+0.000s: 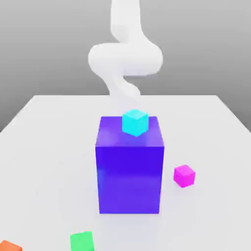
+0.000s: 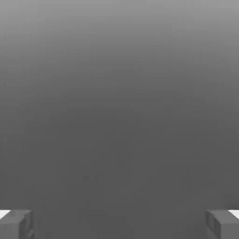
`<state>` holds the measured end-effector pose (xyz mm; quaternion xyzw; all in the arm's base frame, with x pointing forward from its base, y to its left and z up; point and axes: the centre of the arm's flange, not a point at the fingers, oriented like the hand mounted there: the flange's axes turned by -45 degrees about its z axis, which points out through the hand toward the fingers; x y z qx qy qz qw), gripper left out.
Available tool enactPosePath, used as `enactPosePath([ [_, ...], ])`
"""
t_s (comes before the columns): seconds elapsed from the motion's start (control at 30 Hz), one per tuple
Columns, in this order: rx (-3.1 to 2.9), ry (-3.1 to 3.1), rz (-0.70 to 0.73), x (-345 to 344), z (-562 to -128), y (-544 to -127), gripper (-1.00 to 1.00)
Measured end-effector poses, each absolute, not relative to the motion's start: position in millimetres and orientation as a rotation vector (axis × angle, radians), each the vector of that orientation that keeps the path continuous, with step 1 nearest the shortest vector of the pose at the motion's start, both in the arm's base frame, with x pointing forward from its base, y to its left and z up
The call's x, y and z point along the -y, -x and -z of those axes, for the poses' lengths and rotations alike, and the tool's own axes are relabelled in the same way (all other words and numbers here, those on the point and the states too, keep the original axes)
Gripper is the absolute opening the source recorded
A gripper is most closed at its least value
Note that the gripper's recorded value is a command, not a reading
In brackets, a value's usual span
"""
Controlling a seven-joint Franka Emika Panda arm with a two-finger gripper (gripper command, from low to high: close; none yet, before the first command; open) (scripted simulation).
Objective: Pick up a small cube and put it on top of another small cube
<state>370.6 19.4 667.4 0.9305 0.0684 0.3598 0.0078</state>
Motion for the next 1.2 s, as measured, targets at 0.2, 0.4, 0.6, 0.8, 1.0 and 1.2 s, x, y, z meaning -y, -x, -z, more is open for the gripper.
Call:
enactPosePath([
  [0.2,-0.795,-2.852,-0.879,-74.0,-556.3,-404.3,0.00],
  [0.4,-1.347,-2.687,-0.644,-126.5,-446.5,-400.7,0.00],
  [0.6,-1.865,-2.416,-0.411,-167.5,-342.8,-364.9,0.00],
  [0.8,-2.329,-2.046,-0.182,-188.6,-252.1,-304.2,0.00],
  [1.0,-2.640,-1.698,-0.008,-189.6,-185.2,-247.8,0.00],
  [1.2,-2.651,-1.682,0.001,-188.9,-140.8,-246.0,0.00],
])
